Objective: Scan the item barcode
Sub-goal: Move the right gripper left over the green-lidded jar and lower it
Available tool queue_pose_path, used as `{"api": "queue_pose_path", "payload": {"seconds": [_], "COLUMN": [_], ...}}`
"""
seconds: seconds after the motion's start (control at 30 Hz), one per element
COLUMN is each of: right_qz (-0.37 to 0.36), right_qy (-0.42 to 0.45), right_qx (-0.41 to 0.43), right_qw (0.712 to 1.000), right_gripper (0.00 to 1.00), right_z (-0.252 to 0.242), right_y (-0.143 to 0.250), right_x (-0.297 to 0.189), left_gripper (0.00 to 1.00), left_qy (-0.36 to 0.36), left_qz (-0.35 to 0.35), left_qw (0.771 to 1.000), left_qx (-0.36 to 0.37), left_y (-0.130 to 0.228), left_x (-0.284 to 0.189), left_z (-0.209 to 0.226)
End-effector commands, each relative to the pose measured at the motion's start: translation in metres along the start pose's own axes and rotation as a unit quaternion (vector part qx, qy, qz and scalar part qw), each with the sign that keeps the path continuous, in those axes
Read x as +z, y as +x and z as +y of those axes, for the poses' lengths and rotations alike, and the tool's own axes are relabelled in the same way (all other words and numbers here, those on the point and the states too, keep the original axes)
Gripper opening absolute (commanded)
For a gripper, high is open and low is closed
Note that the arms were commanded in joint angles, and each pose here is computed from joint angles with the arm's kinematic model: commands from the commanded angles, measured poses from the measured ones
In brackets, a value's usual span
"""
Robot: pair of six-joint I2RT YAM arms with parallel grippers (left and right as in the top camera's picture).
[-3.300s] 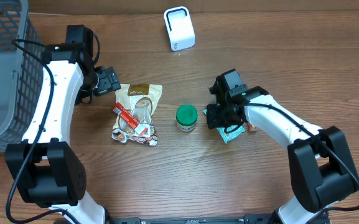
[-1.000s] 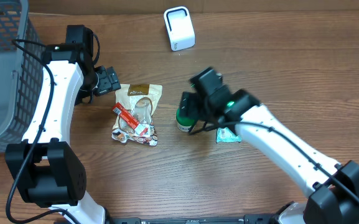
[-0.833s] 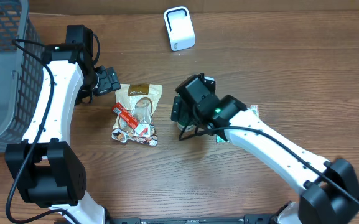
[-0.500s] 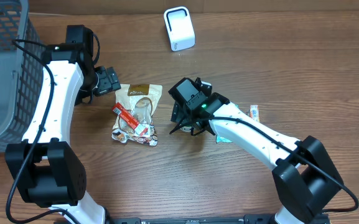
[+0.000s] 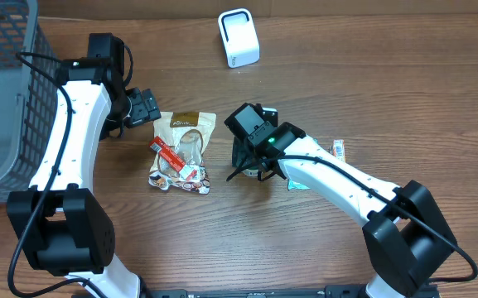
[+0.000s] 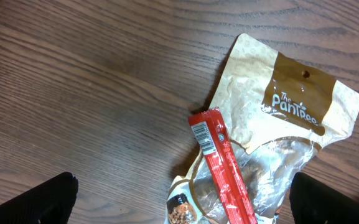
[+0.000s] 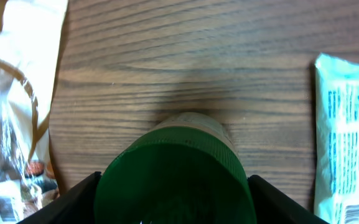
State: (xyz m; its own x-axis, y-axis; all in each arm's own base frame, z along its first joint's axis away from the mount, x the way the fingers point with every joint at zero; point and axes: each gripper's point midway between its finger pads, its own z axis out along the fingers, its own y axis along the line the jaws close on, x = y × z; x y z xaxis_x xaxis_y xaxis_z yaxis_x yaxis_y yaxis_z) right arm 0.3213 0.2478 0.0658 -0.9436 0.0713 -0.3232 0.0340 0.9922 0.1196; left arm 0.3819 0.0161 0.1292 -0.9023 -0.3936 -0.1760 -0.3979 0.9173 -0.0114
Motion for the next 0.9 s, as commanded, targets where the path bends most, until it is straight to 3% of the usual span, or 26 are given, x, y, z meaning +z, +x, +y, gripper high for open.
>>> {"api": "queue_pose_path", "payload": {"seconds": [0.0, 0.17, 0.33, 0.67, 0.87], "right_qz": [0.004, 0.031, 0.028, 0.034, 0.039], "right_qy": [0.0, 0.016, 0.014, 0.029, 0.033], "right_qx": [-0.106, -0.231, -0.231, -0.014, -0.01], "right_qw": [0.994, 0.972, 0.973, 0.999, 0.999], "right_gripper": [0.67, 0.77, 1.0, 0.95, 0.84], "right_z": [0.002, -0.008, -0.007, -0.009, -0.011], "right_y": [0.0, 0.011, 0.01, 0.01, 0.013], "right_x": [-0.001, -0.002, -0.002, -0.009, -0.01], "left_gripper": [1.0, 1.0, 1.0, 1.0, 1.0], "left_qy": [0.002, 0.002, 0.002, 0.002, 0.002], "left_qz": [-0.012, -0.012, -0.012, -0.012, -0.012], "left_qw": [1.0, 1.0, 1.0, 1.0, 1.0], "left_qx": [0.007, 0.007, 0.007, 0.007, 0.007], "left_y": [-0.005, -0.005, -0.005, -0.005, -0.005], "left_x": [-0.006, -0.006, -0.006, -0.006, -0.006], "left_z": [-0.001, -0.001, -0.001, -0.001, -0.001]}}
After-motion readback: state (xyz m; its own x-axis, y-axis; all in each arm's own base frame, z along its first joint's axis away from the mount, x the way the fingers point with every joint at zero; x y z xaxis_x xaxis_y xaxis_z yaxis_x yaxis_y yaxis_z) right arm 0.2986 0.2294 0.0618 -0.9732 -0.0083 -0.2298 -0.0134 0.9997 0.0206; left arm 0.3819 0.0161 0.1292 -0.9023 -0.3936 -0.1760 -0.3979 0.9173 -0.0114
